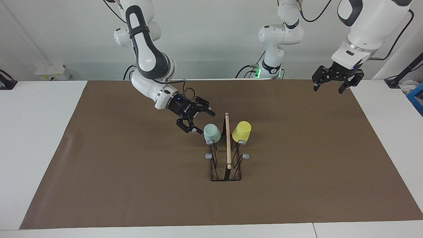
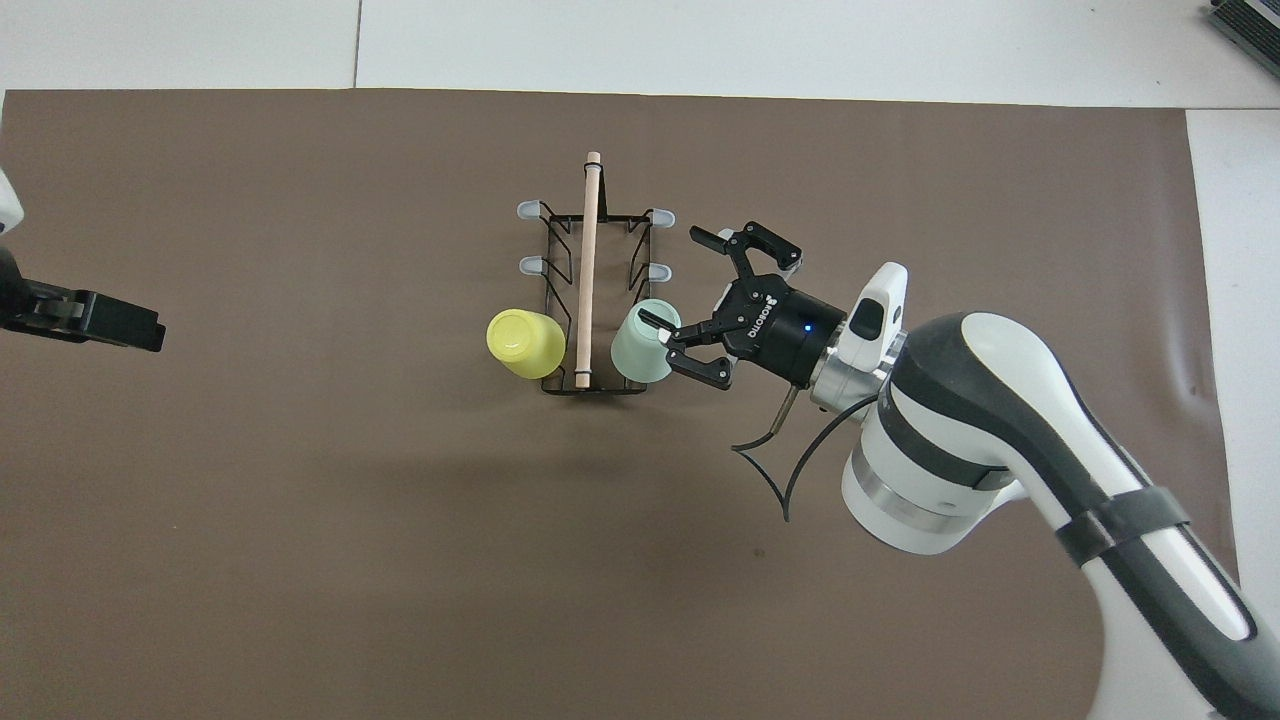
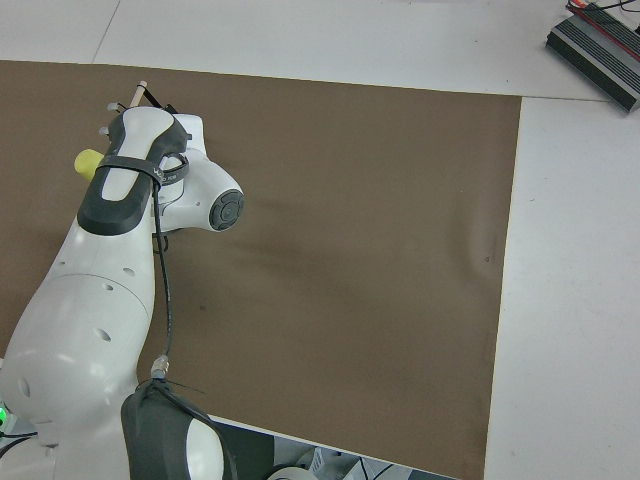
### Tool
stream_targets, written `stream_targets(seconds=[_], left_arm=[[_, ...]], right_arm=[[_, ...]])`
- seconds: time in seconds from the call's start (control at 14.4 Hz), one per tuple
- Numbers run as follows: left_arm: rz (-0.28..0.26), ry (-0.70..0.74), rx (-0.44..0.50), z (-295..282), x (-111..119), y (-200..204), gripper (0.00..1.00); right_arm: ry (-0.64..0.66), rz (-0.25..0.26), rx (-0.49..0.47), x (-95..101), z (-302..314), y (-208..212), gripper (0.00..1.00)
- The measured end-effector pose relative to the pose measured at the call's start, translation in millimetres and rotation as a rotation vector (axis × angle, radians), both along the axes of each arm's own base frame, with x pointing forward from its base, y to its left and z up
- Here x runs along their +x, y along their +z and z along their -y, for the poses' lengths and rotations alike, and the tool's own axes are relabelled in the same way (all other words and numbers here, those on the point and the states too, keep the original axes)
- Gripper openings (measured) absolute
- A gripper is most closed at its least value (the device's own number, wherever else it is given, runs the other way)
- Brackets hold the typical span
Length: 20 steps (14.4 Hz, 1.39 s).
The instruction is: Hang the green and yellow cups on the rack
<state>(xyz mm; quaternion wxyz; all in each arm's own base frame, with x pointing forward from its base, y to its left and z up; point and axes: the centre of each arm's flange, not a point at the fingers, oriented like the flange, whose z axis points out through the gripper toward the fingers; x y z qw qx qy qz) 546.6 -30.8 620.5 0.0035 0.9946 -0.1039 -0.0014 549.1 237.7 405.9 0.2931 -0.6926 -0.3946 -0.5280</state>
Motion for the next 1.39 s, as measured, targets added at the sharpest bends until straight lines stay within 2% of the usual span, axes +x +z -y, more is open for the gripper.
stream_targets(seconds=[0.35, 0.97, 1.18, 1.39], left_arm=[[0.000, -0.002, 0.000, 1, 0, 0, 1.00], [0.000, -0.007, 0.000, 4, 0, 0, 1.00], [0.000, -0.005, 0.000, 3, 0, 0, 1.00], [0.000, 0.000, 0.000, 0, 0, 0, 1.00]], right_arm=[[0.055, 0.041, -0.124, 14.1, 23, 21, 1.00], [0.211, 0.170, -0.485, 34.0, 73, 27, 1.00], [0.284, 0.199, -0.608, 39.0, 92, 27, 1.00], [0.373, 0.208, -0.714, 41.7, 112, 24, 1.00]])
